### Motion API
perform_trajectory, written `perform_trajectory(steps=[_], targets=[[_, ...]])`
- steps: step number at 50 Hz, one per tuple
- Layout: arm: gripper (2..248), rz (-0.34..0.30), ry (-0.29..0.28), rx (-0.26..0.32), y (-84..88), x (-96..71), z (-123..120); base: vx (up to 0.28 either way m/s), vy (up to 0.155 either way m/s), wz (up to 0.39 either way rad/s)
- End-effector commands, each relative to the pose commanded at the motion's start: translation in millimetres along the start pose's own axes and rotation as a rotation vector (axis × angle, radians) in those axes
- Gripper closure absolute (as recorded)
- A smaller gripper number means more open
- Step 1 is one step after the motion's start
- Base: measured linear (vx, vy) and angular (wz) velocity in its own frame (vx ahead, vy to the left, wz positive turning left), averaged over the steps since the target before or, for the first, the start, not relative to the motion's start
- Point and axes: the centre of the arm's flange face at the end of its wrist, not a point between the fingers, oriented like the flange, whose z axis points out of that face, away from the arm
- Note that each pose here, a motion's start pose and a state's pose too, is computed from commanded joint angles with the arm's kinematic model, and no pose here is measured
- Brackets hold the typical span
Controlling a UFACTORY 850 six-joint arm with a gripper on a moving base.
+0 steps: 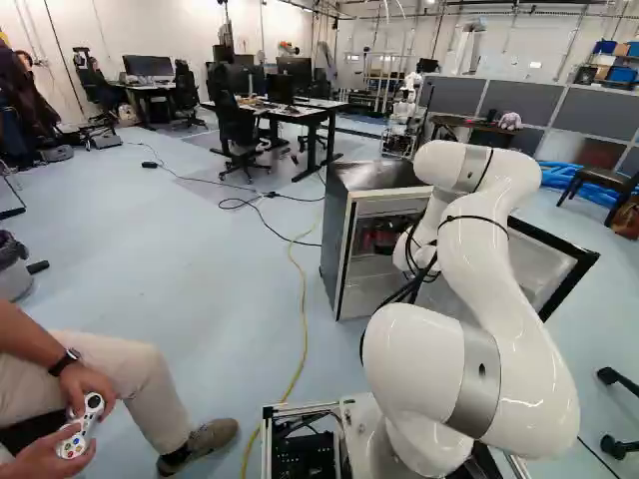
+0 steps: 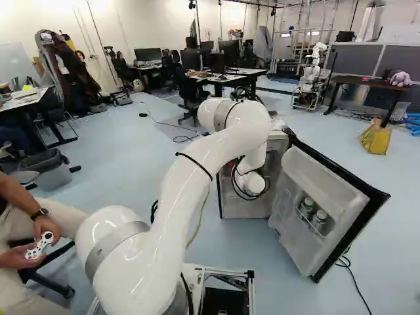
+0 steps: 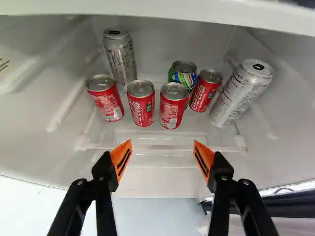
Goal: Grab a drink from the fridge
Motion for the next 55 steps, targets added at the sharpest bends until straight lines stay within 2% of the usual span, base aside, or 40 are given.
perform_trajectory(steps=[55], targets=[[67,-0.011,0.03,-0.017,4.2,8.4,23,0.0,0.0,0.0]])
